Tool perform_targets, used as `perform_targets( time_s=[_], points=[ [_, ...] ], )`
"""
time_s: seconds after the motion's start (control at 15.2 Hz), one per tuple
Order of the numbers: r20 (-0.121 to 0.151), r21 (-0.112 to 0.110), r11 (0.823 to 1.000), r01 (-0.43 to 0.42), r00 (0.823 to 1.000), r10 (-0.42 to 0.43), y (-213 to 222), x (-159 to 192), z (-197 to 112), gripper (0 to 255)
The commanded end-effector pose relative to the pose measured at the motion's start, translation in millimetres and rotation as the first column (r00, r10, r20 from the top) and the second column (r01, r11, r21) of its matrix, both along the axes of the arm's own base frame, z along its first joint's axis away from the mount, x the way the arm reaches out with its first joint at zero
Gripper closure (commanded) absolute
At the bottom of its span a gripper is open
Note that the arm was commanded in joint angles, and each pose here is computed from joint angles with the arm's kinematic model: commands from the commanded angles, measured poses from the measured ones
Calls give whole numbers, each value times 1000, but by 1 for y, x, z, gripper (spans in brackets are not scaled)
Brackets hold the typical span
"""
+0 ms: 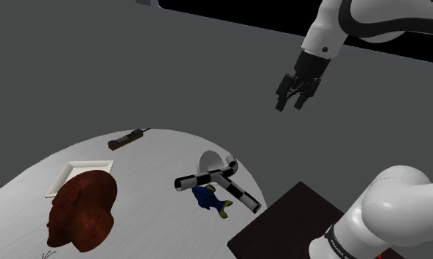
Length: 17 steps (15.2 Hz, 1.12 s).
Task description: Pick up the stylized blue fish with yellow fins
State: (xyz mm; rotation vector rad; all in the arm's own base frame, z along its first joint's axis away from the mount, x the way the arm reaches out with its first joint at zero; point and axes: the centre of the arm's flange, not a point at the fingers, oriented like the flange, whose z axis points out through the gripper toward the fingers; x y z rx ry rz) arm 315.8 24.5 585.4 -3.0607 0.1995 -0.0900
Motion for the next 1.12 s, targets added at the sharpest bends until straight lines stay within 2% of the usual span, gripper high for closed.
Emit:
perform_targets(
  time_s=[0.0,0.53,1.06],
  points=[
    [0,0,1000,0,1000,0,0,0,0,0],
    [-7,11,991,-137,991,137,35,25,-96,0],
    [-12,23,962,-271,962,271,73,43,-192,0]
  ],
)
